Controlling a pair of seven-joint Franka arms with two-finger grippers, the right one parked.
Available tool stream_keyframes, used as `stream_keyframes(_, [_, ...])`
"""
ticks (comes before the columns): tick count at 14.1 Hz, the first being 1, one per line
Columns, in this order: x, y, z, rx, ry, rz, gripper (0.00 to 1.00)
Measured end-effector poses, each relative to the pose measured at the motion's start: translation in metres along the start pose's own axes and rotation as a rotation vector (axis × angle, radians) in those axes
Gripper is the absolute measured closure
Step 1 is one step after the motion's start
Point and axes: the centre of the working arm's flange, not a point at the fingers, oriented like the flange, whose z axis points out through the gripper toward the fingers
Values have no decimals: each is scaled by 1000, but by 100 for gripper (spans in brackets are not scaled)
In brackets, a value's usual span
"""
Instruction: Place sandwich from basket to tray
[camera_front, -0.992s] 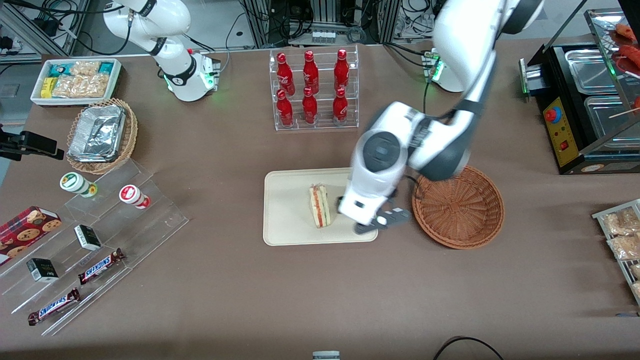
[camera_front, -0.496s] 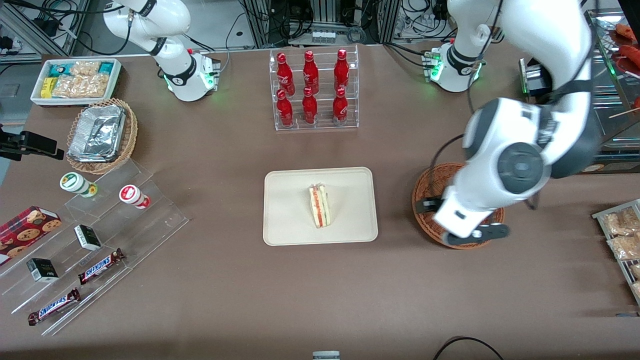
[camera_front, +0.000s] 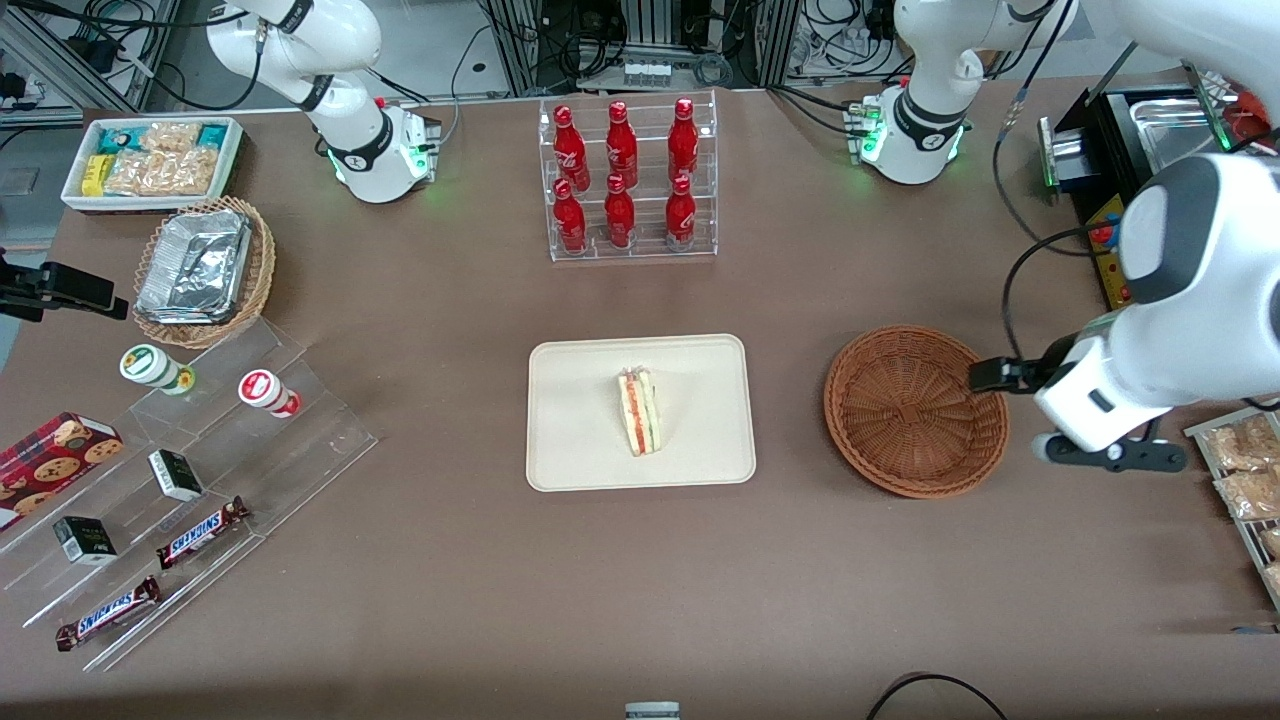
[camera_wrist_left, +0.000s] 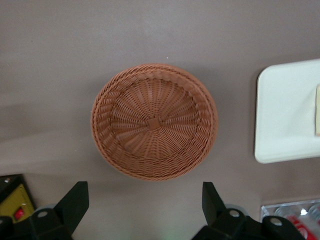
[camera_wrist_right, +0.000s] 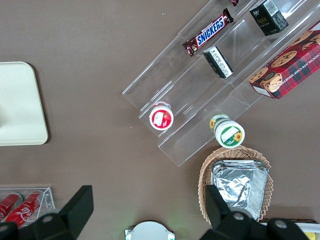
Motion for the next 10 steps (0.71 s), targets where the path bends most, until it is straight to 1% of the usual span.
stream_keyframes(4, [-38,-12,-20,1,13,30,0])
stream_keyframes(8, [-82,-35,-52,4,52,66,0])
stream_keyframes(10, [-98,-47,-66,5,71,71,0])
